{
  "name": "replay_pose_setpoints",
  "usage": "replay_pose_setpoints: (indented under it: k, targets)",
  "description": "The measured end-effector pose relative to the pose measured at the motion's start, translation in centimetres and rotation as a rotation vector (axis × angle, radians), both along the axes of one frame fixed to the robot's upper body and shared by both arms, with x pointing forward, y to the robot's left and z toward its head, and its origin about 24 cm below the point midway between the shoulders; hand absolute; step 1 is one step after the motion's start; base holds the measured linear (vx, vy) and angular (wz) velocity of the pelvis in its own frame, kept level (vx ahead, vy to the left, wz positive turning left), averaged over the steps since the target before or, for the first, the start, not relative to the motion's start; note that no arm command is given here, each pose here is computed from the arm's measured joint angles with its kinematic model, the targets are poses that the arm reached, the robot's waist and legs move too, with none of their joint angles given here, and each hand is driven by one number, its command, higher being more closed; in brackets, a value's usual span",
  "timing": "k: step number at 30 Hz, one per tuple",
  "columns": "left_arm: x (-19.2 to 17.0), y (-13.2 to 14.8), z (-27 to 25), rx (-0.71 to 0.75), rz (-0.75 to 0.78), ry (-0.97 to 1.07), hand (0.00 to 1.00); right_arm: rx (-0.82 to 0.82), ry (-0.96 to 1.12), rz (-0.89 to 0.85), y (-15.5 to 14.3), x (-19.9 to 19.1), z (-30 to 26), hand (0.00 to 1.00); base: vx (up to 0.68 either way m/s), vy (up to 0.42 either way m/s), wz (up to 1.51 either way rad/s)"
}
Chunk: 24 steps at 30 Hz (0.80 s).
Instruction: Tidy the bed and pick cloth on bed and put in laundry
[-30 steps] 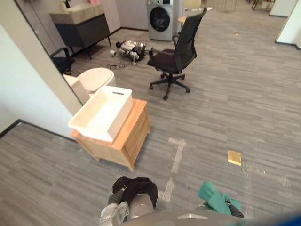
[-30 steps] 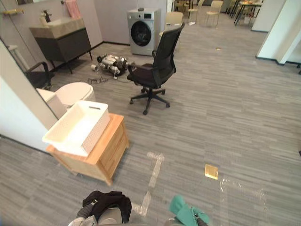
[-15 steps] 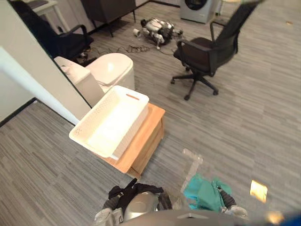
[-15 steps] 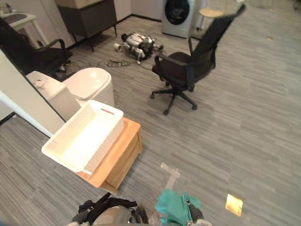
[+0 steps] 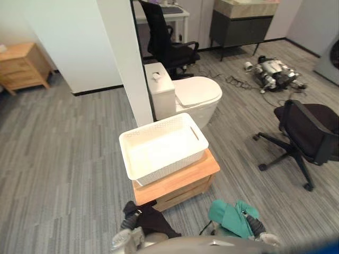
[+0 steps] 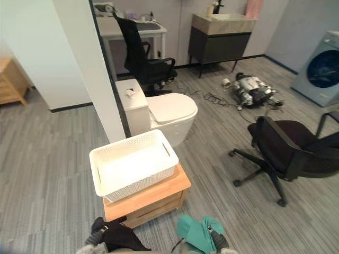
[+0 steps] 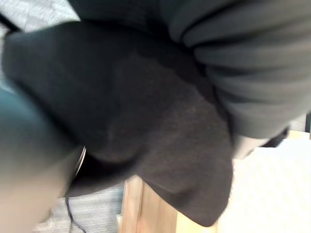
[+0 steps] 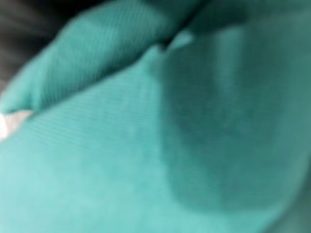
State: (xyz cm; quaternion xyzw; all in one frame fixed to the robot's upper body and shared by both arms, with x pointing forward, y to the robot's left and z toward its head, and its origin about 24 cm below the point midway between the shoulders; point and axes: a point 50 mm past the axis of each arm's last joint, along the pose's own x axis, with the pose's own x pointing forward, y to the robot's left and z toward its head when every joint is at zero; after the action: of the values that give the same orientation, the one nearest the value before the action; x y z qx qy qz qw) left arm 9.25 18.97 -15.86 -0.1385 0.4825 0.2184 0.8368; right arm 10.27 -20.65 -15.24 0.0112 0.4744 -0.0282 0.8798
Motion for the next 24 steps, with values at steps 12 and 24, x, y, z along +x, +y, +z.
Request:
replay_pose_setpoints:
  k: [12, 24]
  targets:
    - [-1.4, 2.4, 0.0, 0.100, -0.117, 0.039, 1.00, 0.108, 0.031, -0.183, 0.4, -0.8, -0.6, 1.00, 0.01, -0.026, 0.59]
    - [-1.7, 3.6, 0.2, 0.132, -0.273, 0.068, 1.00, -0.019, -0.078, -0.617, -2.6, 0.0, 0.3, 1.00, -0.02, 0.017, 0.25]
